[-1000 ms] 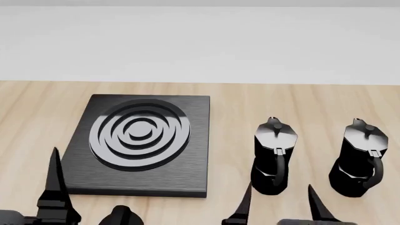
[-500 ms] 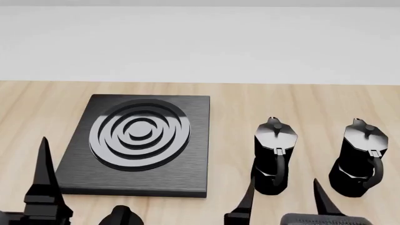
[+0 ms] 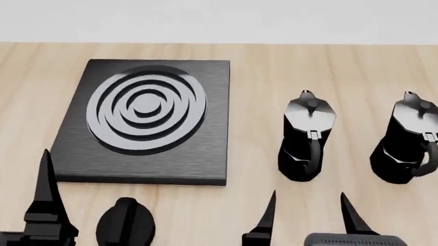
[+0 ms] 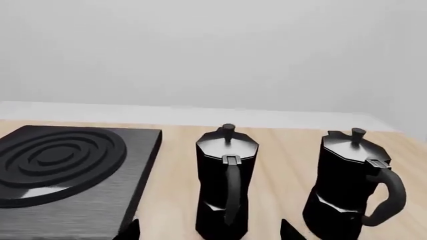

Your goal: Put the right moka pot on the stove.

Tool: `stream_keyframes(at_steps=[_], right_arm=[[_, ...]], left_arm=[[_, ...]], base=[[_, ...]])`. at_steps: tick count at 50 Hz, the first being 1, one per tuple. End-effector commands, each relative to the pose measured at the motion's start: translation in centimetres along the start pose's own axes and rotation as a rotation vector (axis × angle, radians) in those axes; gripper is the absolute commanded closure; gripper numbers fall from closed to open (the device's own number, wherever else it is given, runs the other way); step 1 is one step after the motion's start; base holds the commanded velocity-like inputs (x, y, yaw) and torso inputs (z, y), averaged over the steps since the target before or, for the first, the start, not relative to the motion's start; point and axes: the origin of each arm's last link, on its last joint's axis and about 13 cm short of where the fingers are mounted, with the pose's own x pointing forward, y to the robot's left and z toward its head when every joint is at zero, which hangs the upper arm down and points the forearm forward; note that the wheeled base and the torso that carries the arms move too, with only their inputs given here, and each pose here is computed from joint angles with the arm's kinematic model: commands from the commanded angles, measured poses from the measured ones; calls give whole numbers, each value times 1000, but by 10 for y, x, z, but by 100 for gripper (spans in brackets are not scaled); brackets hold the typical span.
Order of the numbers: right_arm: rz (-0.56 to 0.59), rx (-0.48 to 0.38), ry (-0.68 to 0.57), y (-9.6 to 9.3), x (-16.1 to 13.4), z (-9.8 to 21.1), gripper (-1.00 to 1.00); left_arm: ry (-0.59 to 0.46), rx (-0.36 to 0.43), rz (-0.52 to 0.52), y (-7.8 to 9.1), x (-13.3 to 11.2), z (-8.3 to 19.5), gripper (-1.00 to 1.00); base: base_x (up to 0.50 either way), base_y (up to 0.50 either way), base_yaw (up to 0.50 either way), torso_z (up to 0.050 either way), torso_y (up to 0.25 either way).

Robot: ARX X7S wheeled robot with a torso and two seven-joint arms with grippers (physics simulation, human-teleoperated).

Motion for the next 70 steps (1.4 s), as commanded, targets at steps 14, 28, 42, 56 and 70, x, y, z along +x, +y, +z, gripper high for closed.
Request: stream_keyframes(at_steps=[14, 28, 42, 56, 70], right_arm=[[3, -30, -39, -3, -4, 5, -100], [-12, -61, -61, -9, -7, 8, -100], [-59, -54, -77, -30, -13, 16, -100], [-117, -72, -111, -55, -8, 17, -100], [-216, -122, -119, -84, 3, 31, -100]], left_arm=[[-22, 10, 14, 0, -1, -2, -100], [-30, 7, 24, 0, -2, -1, -100], [-32, 1, 38, 1, -2, -1, -100], [-28, 4, 43, 1, -2, -1, -100], [-25, -14, 39, 1, -3, -1, -100]], base=[[0, 0, 0, 0, -154], [0, 0, 0, 0, 0], [0, 0, 0, 0, 0], [0, 0, 0, 0, 0], [0, 0, 0, 0, 0]])
